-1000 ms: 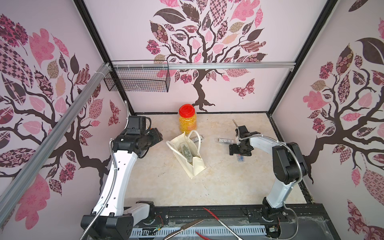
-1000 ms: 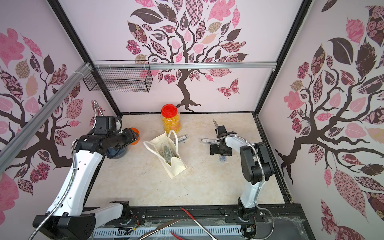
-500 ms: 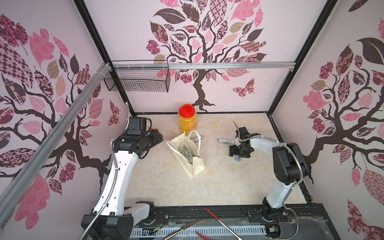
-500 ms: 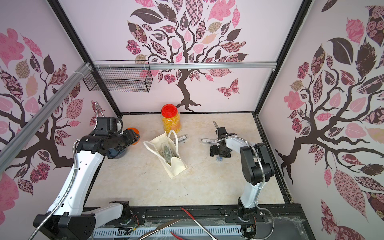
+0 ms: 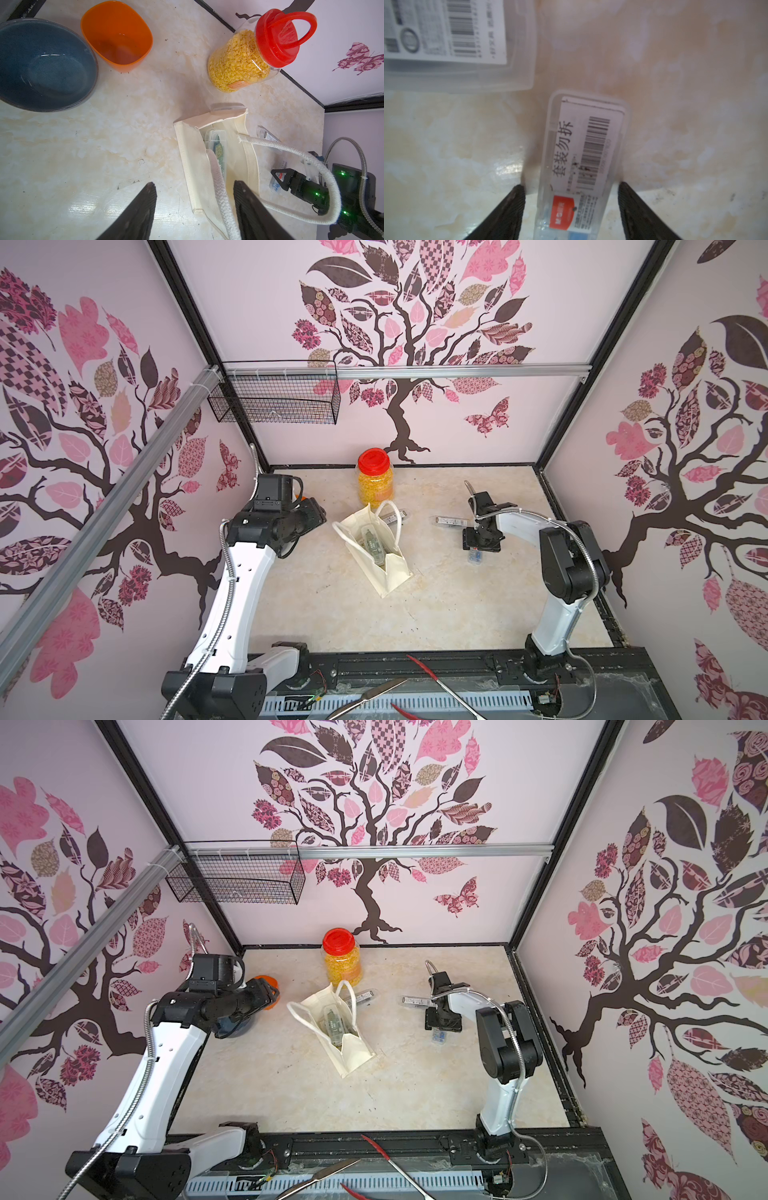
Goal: Put the compass set into the canvas bag
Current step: Pick up the compass set at the center of the board, then place the compass set in the canvas bag, then pick up the compass set at the center of the board.
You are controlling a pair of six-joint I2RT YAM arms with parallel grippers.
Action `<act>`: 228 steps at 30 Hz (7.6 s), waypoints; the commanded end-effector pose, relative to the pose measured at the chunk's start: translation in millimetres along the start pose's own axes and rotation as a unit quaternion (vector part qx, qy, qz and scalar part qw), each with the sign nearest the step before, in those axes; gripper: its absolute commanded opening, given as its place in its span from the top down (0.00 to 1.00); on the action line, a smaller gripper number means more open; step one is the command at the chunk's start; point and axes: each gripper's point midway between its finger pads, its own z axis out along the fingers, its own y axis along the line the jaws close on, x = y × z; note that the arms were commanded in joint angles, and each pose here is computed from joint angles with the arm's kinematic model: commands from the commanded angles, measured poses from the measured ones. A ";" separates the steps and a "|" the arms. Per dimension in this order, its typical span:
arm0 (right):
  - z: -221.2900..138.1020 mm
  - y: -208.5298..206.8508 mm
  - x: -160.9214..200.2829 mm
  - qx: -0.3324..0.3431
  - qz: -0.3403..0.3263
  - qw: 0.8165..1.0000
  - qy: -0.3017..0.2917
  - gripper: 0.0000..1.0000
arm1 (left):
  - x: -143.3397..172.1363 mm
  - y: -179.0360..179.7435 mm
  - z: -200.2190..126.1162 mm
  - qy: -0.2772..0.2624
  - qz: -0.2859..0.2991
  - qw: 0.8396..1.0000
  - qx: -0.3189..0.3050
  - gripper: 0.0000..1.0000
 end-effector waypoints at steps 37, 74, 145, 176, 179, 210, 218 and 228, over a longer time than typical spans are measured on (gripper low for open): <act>-88.8 26.3 0.8 -0.067 -0.055 0.994 -0.071 0.51 | 1.9 7.7 7.7 -0.001 0.014 1.000 -0.014 0.37; -348.0 270.8 25.2 -0.338 -0.311 0.835 -0.303 0.52 | 43.0 57.6 68.9 0.114 -0.125 0.985 0.022 0.37; -357.5 269.4 -14.2 -0.250 -0.327 0.849 -0.332 0.37 | 61.8 64.1 68.8 0.120 -0.117 0.986 0.024 0.38; -28.8 122.0 -102.5 -0.059 -0.298 0.948 -0.093 0.00 | 67.2 65.5 75.7 0.134 -0.111 0.985 0.014 0.37; -20.9 120.5 -100.8 -0.060 -0.304 0.947 -0.083 0.01 | 66.9 65.5 77.4 0.136 -0.113 0.984 0.014 0.37; 4.0 88.7 -52.7 -0.070 -0.230 0.971 0.004 0.13 | 70.0 65.7 78.5 0.138 -0.114 0.984 0.016 0.38; 5.7 64.9 -50.1 -0.009 -0.190 0.982 -0.005 0.22 | 72.3 65.7 78.8 0.138 -0.115 0.984 0.016 0.38; 19.0 73.6 -43.9 -0.017 -0.183 0.983 0.007 0.35 | 71.3 64.1 79.0 0.138 -0.113 0.984 0.016 0.38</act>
